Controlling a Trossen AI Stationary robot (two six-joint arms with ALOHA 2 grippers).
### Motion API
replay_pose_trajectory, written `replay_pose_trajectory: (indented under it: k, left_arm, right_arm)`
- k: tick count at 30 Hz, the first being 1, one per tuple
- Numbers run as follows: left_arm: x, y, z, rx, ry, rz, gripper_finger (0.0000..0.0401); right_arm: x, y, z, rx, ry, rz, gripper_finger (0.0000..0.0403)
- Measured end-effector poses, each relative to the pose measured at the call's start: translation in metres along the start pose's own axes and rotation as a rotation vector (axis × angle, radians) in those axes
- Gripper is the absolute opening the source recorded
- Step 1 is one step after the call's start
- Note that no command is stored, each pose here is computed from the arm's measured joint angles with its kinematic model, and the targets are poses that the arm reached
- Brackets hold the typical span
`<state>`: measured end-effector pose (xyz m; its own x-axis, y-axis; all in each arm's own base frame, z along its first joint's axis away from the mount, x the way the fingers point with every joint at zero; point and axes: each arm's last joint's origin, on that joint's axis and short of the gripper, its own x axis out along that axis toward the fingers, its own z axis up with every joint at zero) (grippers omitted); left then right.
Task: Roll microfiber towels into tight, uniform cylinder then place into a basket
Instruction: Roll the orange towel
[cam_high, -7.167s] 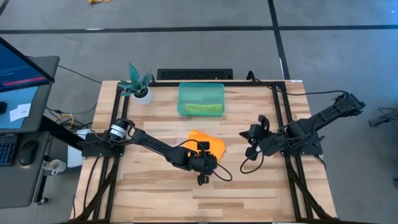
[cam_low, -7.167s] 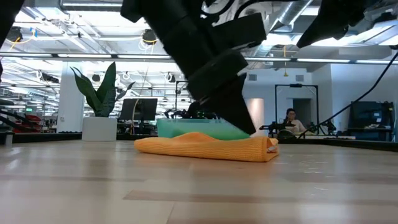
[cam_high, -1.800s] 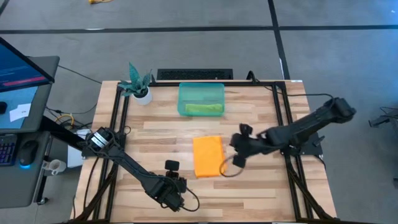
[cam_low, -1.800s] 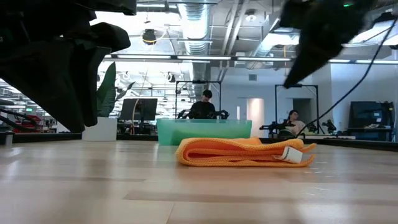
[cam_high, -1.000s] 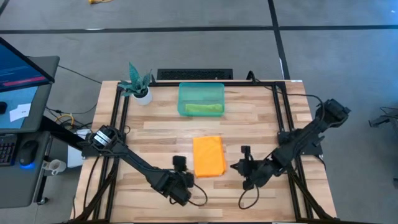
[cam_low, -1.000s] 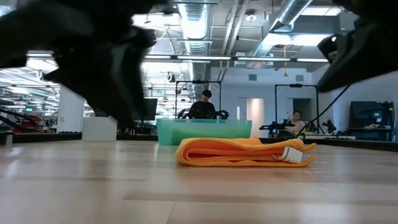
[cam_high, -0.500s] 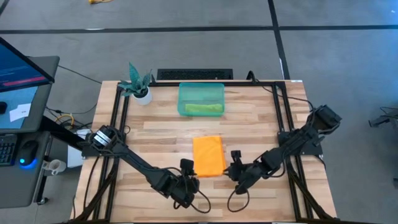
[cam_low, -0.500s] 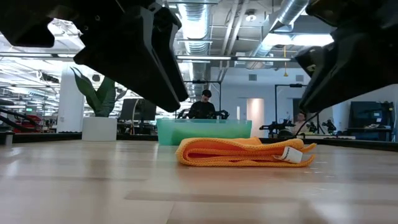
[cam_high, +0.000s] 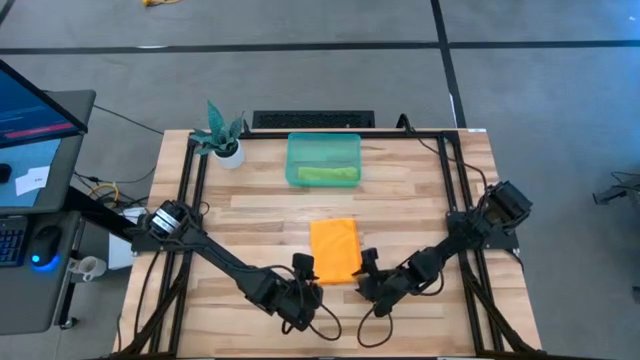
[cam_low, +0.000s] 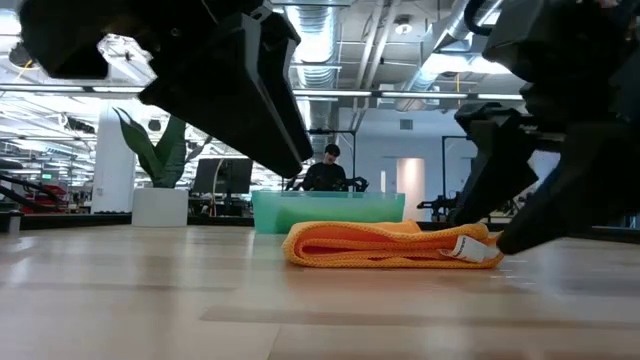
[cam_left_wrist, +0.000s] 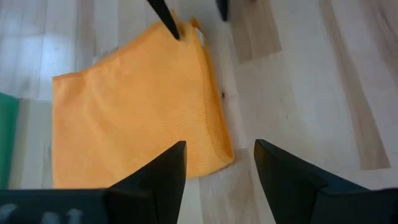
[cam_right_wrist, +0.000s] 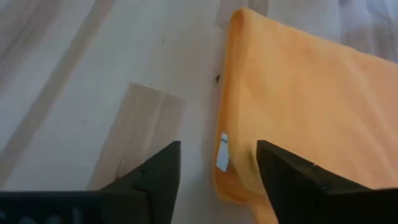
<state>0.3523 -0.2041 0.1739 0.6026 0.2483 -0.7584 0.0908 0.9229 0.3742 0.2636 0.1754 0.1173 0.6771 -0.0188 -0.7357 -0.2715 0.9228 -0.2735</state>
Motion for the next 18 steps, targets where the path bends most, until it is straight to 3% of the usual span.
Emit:
replay_pose_trajectory:
  k: [4, 11, 18]
  left_arm:
    - [0.002, 0.004, 0.002, 0.006, -0.005, 0.005, 0.0183]
    - [0.003, 0.005, 0.002, 0.022, -0.009, 0.007, 0.0183]
    - [0.036, -0.013, -0.009, 0.114, 0.021, 0.012, 0.0183]
  right_arm:
    - [0.005, -0.003, -0.001, -0.009, 0.003, -0.012, 0.0253]
    - [0.008, -0.011, -0.002, 0.048, 0.03, 0.005, 0.0255]
    - [0.01, -0.014, -0.003, 0.07, 0.05, 0.043, 0.0255]
